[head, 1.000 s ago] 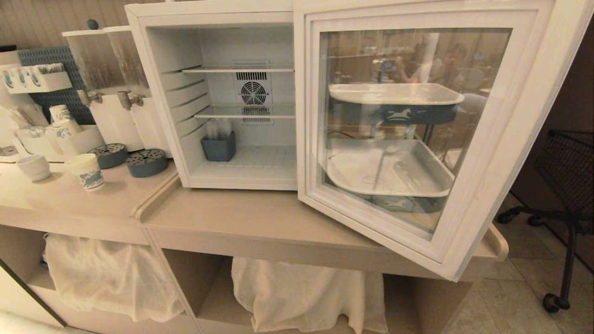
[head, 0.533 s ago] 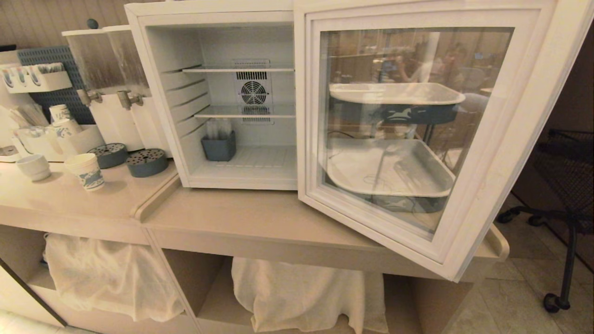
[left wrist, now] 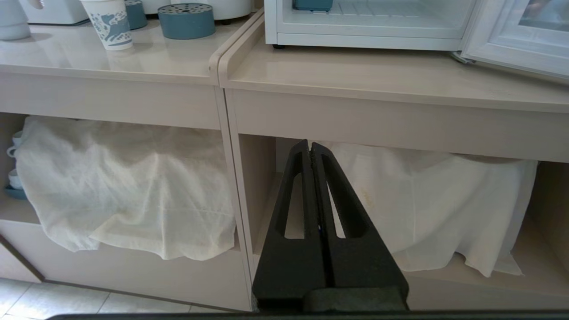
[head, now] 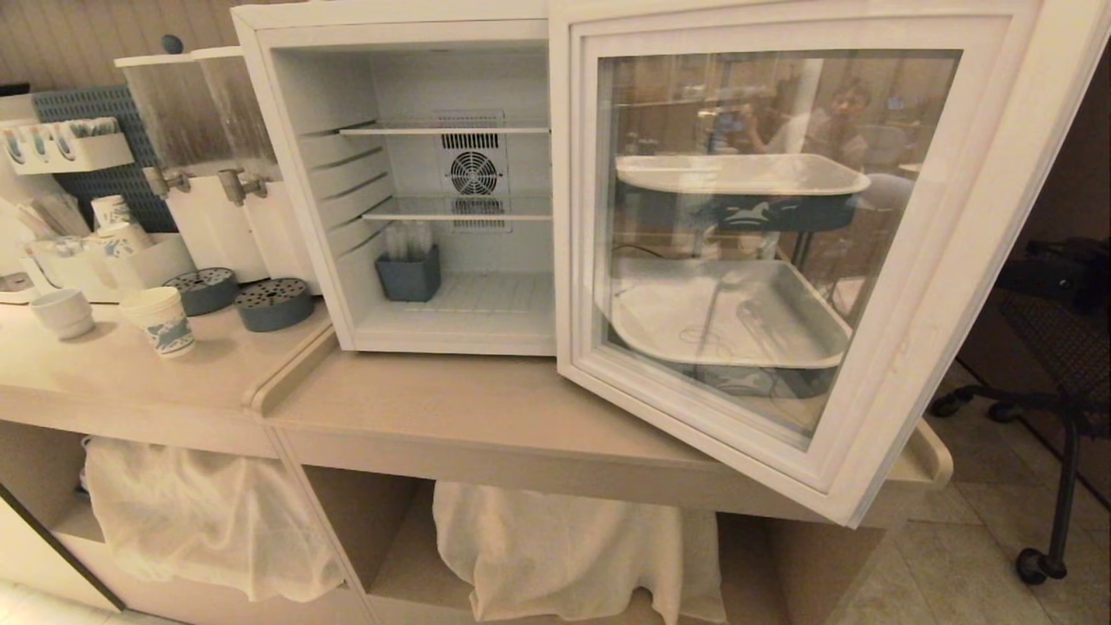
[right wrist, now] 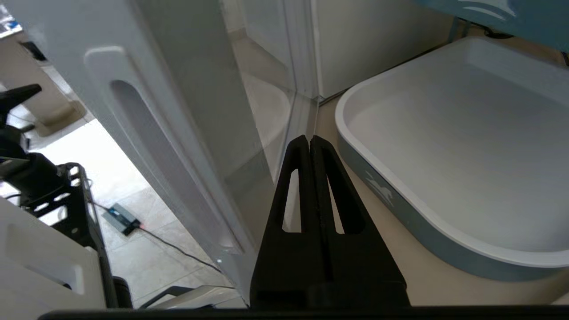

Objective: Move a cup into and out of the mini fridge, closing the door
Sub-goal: Close the freezer door

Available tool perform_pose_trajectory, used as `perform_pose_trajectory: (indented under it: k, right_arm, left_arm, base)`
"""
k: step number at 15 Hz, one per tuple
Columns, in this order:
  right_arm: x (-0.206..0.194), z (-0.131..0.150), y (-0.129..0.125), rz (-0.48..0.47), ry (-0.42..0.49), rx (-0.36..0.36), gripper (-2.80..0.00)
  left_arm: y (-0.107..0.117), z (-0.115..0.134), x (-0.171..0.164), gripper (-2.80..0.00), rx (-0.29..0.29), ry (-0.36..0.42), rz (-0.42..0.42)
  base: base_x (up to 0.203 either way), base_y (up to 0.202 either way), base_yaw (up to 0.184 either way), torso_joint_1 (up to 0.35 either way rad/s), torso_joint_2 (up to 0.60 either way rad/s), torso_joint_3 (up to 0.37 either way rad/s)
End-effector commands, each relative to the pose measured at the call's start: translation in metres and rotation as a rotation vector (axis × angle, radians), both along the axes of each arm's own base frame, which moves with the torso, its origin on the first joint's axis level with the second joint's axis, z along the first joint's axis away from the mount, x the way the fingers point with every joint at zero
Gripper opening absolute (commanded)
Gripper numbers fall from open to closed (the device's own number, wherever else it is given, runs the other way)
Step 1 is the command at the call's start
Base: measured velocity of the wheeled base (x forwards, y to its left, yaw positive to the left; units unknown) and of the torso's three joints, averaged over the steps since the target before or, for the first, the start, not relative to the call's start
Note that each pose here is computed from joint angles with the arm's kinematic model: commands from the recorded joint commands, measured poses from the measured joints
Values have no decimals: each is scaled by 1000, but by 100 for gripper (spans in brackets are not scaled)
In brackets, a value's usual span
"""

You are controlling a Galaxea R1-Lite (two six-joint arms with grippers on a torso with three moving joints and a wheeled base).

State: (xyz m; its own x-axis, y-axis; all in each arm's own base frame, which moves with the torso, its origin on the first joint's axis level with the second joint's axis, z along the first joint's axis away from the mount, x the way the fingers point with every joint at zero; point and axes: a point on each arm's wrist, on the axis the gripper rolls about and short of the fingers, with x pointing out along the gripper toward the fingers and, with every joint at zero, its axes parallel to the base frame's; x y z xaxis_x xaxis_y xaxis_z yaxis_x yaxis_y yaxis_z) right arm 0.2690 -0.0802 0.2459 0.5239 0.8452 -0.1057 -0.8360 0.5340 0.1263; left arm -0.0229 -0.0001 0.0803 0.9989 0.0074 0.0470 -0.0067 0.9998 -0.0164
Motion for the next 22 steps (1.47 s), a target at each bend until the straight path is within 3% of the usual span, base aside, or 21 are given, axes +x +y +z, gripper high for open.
perform_pose_trajectory:
  k: [1, 4, 6, 11, 14, 16, 18, 22]
  right_arm:
    - [4, 0, 9, 39, 19, 14, -280]
    - [-1, 10, 27, 74, 86, 55, -280]
    - [-8, 18, 44, 103, 87, 46, -280]
    - [-27, 36, 97, -44, 202, 34, -280]
    - [-34, 50, 131, -128, 232, 94, -280]
    - [-37, 57, 155, -265, 232, 139, -280]
    - [-40, 60, 166, -349, 240, 148, -280]
    - [-46, 63, 172, -409, 274, 115, -280]
  left_arm:
    - [0, -5, 2, -280, -1, 19, 1]
    - [0, -5, 2, -280, -1, 19, 2]
    - [0, -5, 2, -280, -2, 19, 2]
    - [0, -5, 1, -280, -4, 18, 2]
    - [0, -5, 2, -280, -5, 19, 3]
    - [0, -5, 2, -280, -7, 21, 3]
    - [0, -5, 2, -280, -5, 19, 3]
    - [0, -5, 1, -280, -5, 17, 2]
  base:
    - [0, 0, 0, 0, 0, 0]
    - [0, 0, 0, 0, 0, 0]
    - [0, 0, 0, 0, 0, 0]
    - [0, 0, 0, 0, 0, 0]
    - [0, 0, 0, 0, 0, 0]
    - [0, 0, 0, 0, 0, 0]
    - [0, 0, 0, 0, 0, 0]
    - [0, 0, 0, 0, 0, 0]
